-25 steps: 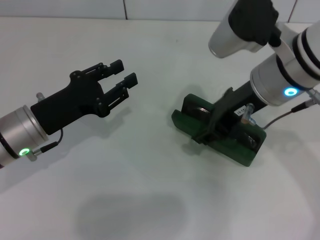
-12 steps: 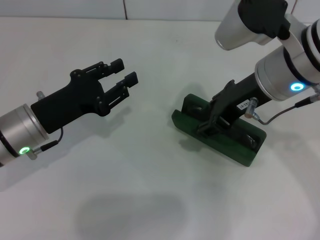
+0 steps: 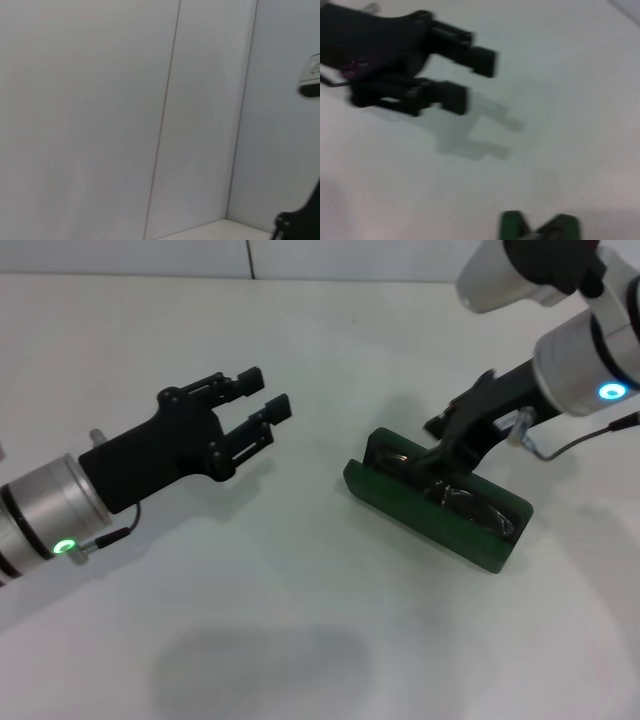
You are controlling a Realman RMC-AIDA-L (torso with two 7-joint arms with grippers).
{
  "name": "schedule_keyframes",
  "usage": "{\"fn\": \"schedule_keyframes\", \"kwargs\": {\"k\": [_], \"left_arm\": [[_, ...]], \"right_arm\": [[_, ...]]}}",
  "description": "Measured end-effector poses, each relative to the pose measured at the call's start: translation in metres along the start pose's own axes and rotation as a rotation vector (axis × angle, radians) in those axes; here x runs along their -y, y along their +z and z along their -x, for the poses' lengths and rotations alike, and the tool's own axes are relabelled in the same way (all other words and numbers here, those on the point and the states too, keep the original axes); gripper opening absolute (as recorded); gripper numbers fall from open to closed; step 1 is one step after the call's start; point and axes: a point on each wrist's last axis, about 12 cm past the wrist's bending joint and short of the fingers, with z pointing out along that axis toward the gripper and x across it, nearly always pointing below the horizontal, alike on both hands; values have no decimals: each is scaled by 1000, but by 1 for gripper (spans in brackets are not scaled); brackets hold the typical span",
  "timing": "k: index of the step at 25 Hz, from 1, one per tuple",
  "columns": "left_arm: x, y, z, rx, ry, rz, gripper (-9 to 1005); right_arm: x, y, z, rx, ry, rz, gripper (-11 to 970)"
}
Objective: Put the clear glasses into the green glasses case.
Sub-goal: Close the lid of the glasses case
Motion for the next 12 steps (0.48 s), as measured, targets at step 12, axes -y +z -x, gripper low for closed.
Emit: {"fn": "schedule_keyframes", "kwargs": {"k": [12], "left_arm": [[17, 39, -2, -50, -44, -159, 489]], "right_arm": [[25, 18, -24, -64, 79, -47, 503]]}}
